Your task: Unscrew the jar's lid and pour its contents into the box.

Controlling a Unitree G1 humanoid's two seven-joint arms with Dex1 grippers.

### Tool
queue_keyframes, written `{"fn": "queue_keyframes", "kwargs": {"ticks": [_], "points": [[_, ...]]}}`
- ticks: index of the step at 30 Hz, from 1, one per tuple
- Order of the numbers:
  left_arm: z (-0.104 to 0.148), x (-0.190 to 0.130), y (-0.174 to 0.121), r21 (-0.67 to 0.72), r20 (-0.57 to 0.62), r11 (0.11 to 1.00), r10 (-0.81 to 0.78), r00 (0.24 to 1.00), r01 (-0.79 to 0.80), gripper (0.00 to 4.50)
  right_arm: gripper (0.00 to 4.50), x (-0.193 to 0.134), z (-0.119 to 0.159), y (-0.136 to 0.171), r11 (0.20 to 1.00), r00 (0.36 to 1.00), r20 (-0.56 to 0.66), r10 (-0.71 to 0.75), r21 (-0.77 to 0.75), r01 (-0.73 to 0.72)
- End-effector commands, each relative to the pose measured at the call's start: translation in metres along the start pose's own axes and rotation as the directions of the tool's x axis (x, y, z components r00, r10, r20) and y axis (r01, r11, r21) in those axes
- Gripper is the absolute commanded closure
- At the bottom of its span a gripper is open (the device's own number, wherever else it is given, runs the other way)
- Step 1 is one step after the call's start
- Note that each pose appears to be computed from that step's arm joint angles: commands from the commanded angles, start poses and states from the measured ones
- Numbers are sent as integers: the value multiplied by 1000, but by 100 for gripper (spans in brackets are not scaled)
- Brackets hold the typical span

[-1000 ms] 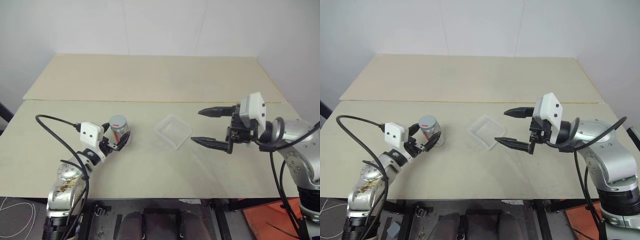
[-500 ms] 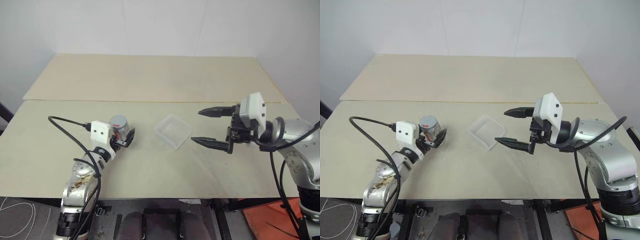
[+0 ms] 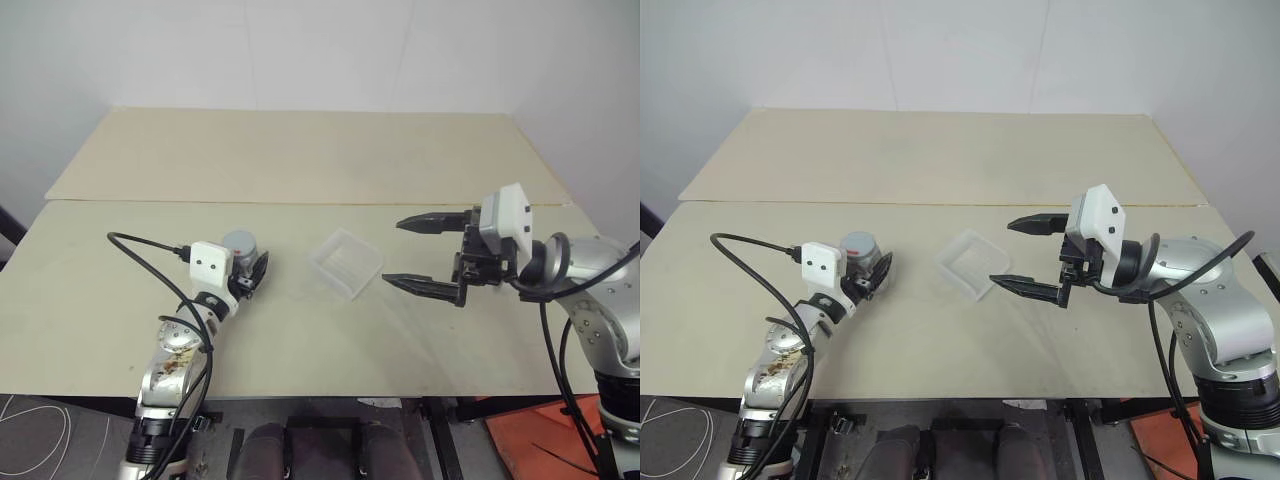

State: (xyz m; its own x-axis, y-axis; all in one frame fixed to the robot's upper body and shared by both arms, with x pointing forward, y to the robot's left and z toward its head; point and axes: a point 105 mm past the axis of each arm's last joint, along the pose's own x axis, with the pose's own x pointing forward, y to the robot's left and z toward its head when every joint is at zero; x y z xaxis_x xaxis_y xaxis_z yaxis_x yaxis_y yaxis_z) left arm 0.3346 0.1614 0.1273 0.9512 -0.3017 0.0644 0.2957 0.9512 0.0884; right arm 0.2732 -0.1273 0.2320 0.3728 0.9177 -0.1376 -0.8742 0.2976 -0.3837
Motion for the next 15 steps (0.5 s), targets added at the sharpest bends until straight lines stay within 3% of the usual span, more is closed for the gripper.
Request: {"fn": "queue_keyframes", "kwargs": {"ticks": [1,5,9,12,15], "points": [[13,1,2,20,51,1000,5,999,-6,251,0,-4,13,-2,998,1000,19,-14,-65,16],[21,-1,4,25,62,998,-50,997,49,255,0,-2,14,-4,998,999,29,-22,-63,24],[49,-3,3,26,84,968,-250,965,249,255,0,7,19,-8,998,997,71,-36,-49,40],[72,-11,-6,42,62,861,-508,859,506,255,0,26,29,-11,999,993,119,-29,-30,33],[85,-15,-9,66,22,754,-656,754,654,255,0,49,40,-16,1000,988,155,-27,5,27]]}}
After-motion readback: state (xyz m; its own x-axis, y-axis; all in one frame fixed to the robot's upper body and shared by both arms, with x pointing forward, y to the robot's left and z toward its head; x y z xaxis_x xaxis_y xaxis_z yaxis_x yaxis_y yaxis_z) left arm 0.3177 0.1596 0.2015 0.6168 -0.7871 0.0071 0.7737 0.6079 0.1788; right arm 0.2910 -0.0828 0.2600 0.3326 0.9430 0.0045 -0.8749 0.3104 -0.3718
